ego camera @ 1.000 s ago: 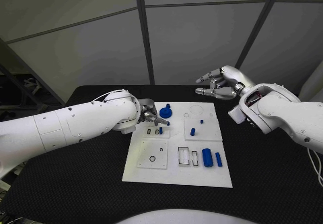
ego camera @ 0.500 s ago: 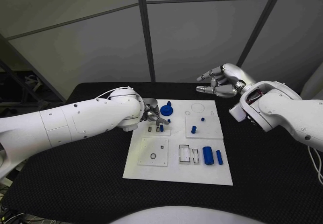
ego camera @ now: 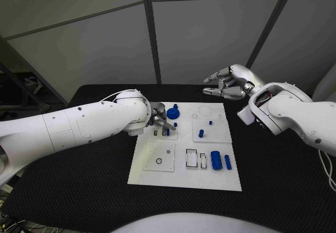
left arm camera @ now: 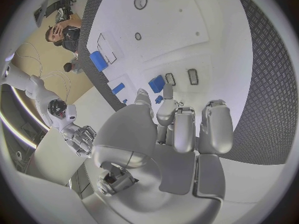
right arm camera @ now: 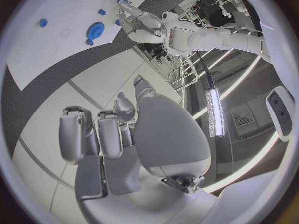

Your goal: Assemble the parts on the task board

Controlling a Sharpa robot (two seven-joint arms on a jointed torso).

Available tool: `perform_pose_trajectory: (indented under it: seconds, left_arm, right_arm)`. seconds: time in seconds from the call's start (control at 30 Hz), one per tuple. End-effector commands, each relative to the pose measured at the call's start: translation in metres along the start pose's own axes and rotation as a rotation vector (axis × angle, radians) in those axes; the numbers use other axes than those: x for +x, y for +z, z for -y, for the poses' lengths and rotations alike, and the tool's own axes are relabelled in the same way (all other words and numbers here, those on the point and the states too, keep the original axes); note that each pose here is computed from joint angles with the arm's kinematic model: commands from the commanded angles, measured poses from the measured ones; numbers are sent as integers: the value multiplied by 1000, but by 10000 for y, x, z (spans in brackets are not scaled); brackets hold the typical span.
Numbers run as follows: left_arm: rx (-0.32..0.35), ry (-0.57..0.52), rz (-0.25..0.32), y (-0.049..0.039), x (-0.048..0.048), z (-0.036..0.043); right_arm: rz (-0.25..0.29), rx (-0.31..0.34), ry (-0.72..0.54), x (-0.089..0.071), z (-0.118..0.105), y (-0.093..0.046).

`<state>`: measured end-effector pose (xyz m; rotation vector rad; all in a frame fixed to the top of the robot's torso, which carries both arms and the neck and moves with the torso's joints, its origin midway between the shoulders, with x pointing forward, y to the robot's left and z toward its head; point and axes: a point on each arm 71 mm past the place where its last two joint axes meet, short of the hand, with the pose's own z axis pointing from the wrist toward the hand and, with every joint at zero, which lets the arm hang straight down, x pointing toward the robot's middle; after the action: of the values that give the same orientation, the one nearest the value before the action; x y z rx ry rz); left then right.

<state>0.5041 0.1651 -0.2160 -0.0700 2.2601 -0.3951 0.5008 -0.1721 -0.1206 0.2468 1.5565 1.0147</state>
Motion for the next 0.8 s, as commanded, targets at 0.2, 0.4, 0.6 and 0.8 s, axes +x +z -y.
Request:
perform_pose_trajectory:
  seconds: [0.2, 0.4, 0.6, 0.8]
  left_arm:
    - [-8, 21, -15, 3, 8, 2]
    - [-7, 20, -15, 4, 10, 9]
    - [-2, 0, -19, 5, 13, 15]
    - [9, -71, -24, 1, 14, 11]
  right_arm:
    - [-6, -4, -4, 0, -11, 14]
    - [-7, -3, -4, 3, -9, 19]
    - [-7, -1, -5, 2, -3, 23]
    - [-9, 1, -5, 3, 4, 31]
